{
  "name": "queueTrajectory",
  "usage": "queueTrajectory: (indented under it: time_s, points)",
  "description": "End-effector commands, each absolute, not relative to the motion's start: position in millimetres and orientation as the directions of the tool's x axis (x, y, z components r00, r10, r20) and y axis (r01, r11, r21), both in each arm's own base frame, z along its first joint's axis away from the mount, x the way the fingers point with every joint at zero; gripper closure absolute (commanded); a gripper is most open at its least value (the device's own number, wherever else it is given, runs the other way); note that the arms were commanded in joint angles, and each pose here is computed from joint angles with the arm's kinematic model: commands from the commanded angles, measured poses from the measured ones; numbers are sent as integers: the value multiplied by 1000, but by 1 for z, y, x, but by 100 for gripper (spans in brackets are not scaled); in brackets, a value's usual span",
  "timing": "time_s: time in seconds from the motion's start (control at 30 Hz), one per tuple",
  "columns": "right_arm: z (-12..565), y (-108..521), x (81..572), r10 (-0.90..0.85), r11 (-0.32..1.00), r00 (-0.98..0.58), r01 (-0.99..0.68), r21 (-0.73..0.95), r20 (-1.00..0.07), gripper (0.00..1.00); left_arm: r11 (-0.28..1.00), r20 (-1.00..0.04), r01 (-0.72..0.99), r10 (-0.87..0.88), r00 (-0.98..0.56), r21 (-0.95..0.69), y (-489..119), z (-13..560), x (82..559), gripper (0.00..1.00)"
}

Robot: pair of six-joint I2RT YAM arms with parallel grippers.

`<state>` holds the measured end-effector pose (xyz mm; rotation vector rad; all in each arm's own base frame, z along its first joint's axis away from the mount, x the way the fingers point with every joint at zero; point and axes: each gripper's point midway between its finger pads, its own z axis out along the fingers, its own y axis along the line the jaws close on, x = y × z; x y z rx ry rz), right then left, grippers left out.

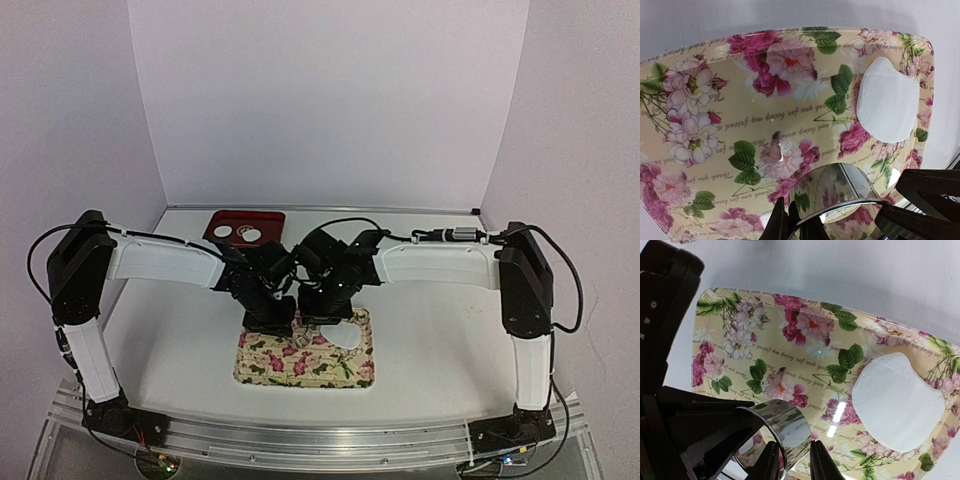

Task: Roll out the dumpling wrappers from the dough

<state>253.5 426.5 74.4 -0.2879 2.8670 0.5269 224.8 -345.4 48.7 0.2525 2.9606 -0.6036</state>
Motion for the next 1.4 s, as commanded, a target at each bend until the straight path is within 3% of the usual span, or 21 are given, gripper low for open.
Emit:
queueTrajectory:
  time_s: [0.0, 0.2, 0.47, 0.63, 0.83, 1.03, 1.23, 1.37]
  points:
    - [47, 412, 246, -169, 946, -968, -212, 247, -183, 76, 863, -267, 210, 92, -959, -459, -362, 95, 242, 96]
    - [40, 416, 243, -181, 943, -970, -218, 251, -163, 79, 841, -285, 216, 78, -955, -496, -370, 101, 245, 96]
    - [35, 410, 249, -150, 958, -973, -188, 217, -177, 99, 811, -308, 205, 33, -951, -547, -368, 108, 243, 95]
    - [26, 403, 252, -143, 969, -973, -175, 175, -183, 100, 803, -300, 199, 27, -954, -562, -364, 104, 238, 91]
    - [44, 382, 266, -110, 983, -951, -147, 108, -290, 100, 793, -269, 191, 36, -962, -578, -361, 99, 228, 77]
    - [84, 379, 276, -96, 976, -912, -164, 141, -398, 100, 767, -308, 223, 34, -951, -602, -349, 123, 218, 59]
    - [115, 371, 273, -78, 968, -894, -174, 183, -440, 100, 784, -342, 214, 3, -940, -583, -331, 141, 218, 37]
    - [122, 360, 269, -73, 968, -890, -172, 181, -451, 100, 762, -333, 223, 10, -943, -608, -339, 141, 218, 28]
